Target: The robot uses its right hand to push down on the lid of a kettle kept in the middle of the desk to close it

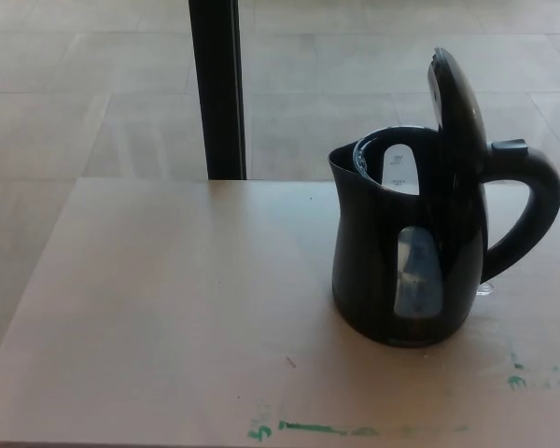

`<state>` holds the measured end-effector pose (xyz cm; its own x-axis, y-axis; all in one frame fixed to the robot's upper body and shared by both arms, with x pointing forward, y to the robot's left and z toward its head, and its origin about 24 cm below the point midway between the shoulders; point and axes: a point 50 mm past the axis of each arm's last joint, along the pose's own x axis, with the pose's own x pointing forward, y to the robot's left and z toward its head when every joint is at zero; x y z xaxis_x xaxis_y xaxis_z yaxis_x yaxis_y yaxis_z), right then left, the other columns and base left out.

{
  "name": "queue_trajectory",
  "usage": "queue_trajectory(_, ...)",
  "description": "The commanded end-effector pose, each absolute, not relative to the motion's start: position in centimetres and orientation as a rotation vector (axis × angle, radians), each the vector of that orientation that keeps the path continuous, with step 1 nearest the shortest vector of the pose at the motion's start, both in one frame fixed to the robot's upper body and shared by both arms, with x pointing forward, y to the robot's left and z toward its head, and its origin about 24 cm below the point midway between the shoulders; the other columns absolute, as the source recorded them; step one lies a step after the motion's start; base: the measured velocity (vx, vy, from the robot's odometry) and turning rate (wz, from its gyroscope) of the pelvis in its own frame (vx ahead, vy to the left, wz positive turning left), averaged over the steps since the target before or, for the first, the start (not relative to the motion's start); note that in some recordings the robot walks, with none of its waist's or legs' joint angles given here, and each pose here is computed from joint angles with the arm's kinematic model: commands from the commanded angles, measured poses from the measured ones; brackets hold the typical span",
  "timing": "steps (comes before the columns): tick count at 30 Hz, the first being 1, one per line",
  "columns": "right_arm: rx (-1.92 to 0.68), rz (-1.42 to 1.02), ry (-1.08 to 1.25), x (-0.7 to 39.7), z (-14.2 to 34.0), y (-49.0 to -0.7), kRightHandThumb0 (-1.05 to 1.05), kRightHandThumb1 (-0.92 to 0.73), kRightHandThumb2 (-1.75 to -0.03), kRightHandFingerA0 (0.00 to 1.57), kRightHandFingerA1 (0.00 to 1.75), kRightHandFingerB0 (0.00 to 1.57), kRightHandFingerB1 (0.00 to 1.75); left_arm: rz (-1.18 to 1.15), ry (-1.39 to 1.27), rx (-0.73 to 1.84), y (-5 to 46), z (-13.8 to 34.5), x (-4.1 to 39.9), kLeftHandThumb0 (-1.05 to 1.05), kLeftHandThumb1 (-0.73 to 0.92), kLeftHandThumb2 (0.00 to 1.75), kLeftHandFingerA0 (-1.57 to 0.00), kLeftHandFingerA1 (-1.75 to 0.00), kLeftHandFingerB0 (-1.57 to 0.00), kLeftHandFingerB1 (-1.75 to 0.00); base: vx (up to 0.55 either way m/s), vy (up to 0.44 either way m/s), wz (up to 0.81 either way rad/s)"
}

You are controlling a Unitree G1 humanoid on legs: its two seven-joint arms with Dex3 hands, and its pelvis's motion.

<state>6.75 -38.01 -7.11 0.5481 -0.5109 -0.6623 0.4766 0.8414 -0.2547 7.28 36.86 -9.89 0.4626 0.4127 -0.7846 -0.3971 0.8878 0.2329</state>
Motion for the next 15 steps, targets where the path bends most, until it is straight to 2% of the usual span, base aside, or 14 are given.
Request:
queue_trajectory(1,0.153,-0.687,0.459,7.09,-2.90,-41.51,-0.77,-0.63,-0.58,0.37,0.91,0.29,0.73,0.616,0.815,-0.270,39.53,-8.13,6.91,-0.70,0.75,0.63,-0.42,-0.45,-0.33,-0.35,0.00,0.000,0.00)
queue_trajectory(2,0.154,-0.695,0.460,7.15,-2.86,-41.47,-0.77,-0.62,-0.59,0.39,0.92,0.29,0.72,0.607,0.817,-0.265,39.56,-8.11,6.90,-0.70,0.76,0.63,-0.41,-0.45,-0.33,-0.35,0.00,0.000,0.00)
queue_trajectory(3,0.137,-0.679,0.472,7.11,-2.87,-41.62,-0.81,-0.48,-0.92,0.41,0.82,0.28,0.69,0.619,0.820,-0.269,39.61,-8.12,6.91,-0.70,0.74,0.63,-0.44,-0.44,-0.35,-0.35,0.00,0.000,0.00)
queue_trajectory(4,0.132,-0.672,0.467,7.05,-2.80,-41.58,-0.78,-0.63,-0.59,0.37,0.89,0.29,0.71,0.618,0.820,-0.267,39.61,-8.12,6.89,-0.69,0.75,0.63,-0.44,-0.44,-0.35,-0.35,0.00,0.000,0.00)
queue_trajectory(11,0.162,-0.674,0.457,7.03,-2.80,-41.73,-0.75,-0.63,-0.59,0.37,0.90,0.28,0.70,0.618,0.808,-0.279,39.64,-8.14,6.80,-0.69,0.75,0.63,-0.44,-0.42,-0.34,-0.35,0.00,0.000,0.00)
queue_trajectory(12,0.162,-0.676,0.452,7.04,-2.79,-41.68,-0.79,-0.50,-0.74,0.41,0.85,0.30,0.69,0.619,0.809,-0.280,39.66,-8.13,6.82,-0.69,0.75,0.63,-0.45,-0.44,-0.35,-0.35,0.00,0.000,0.00)
queue_trajectory(13,0.161,-0.679,0.446,7.03,-2.77,-41.59,-0.79,-0.50,-0.74,0.41,0.85,0.30,0.69,0.619,0.811,-0.280,39.68,-8.12,6.83,-0.69,0.75,0.63,-0.45,-0.44,-0.35,-0.35,0.00,0.000,0.00)
queue_trajectory(14,0.184,-0.682,0.435,6.96,-2.80,-41.53,-0.75,-0.62,-0.59,0.36,0.91,0.29,0.70,0.619,0.809,-0.280,39.67,-8.12,6.80,-0.70,0.74,0.63,-0.45,-0.44,-0.36,-0.35,0.00,0.000,0.00)
queue_trajectory(15,0.188,-0.689,0.442,6.91,-2.81,-41.48,-0.74,-0.61,-0.59,0.38,0.86,0.28,0.67,0.624,0.807,-0.283,39.67,-8.14,6.81,-0.70,0.74,0.63,-0.47,-0.44,-0.36,-0.35,0.00,0.000,0.00)
